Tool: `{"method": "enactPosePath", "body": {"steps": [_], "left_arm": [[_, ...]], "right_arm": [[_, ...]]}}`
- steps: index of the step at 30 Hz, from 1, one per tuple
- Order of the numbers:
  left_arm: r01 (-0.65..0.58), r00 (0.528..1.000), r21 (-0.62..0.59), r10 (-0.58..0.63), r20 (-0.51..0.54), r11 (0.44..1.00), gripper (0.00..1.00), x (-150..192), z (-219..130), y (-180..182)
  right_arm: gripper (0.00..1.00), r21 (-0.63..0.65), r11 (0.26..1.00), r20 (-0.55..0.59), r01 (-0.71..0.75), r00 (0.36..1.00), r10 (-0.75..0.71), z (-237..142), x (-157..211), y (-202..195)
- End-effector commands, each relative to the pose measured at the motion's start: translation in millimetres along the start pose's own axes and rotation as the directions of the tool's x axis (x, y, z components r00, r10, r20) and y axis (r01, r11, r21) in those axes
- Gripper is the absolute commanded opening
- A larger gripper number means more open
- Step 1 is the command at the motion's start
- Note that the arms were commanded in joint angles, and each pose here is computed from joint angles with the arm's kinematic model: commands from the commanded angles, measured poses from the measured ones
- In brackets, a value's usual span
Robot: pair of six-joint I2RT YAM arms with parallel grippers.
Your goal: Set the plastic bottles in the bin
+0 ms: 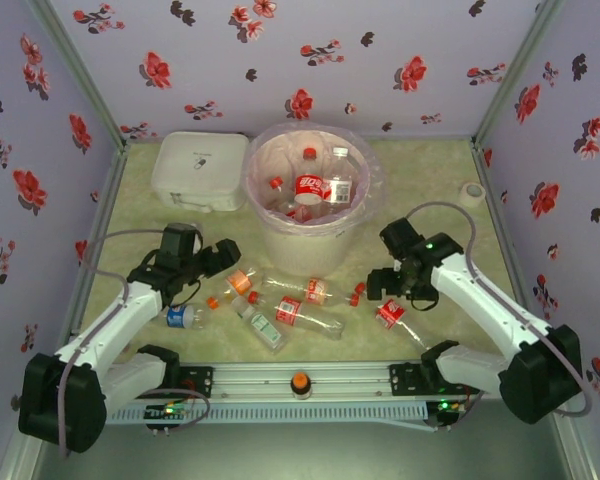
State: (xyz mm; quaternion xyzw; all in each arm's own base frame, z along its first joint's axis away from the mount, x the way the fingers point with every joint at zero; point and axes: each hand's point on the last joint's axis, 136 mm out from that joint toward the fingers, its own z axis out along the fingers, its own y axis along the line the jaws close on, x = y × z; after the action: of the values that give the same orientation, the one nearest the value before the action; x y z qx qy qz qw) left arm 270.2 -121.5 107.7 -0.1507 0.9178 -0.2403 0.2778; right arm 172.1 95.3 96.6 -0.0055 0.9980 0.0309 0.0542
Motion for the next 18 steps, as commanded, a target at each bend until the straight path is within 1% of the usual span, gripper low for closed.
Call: {"method": "enactPosePath", "body": {"steps": [1, 4, 8, 11, 16, 18], "left_arm": [[-0.016, 1.000, 0.031, 0.015, 0.024, 0.999, 0.95, -12, -2, -10], [-0.017, 1.000, 0.029, 0.017, 0.022, 0.999, 0.95, -12, -2, -9], [-0.015, 1.000, 0.026, 0.015, 0.021, 1.000, 0.95, -11, -1, -8], [-0.012, 1.000, 0.029, 0.012, 0.020, 1.000, 0.95, -12, 0, -9], [-0.018, 1.000, 0.029, 0.017, 0.022, 0.999, 0.95, -12, -2, -9], [-0.017, 1.000, 0.028, 0.017, 0.021, 0.999, 0.95, -12, -3, -8]], "right_arm": [[1.00, -0.018, 0.999, -0.039, -0.026, 0.999, 0.026, 16, 5, 7], [1.00, -0.027, 0.999, -0.084, -0.033, 0.996, 0.031, 29, 13, 11], [1.00, -0.056, 0.997, -0.103, -0.047, 0.994, 0.042, 41, 14, 17], [1.00, -0.014, 0.999, -0.112, -0.051, 0.992, 0.049, 48, 11, 13], [0.99, 0.058, 0.995, -0.076, -0.082, 0.993, 0.086, 53, -7, 4], [0.95, 0.076, 0.992, -0.062, -0.105, 0.992, 0.109, 54, -15, -1]]}}
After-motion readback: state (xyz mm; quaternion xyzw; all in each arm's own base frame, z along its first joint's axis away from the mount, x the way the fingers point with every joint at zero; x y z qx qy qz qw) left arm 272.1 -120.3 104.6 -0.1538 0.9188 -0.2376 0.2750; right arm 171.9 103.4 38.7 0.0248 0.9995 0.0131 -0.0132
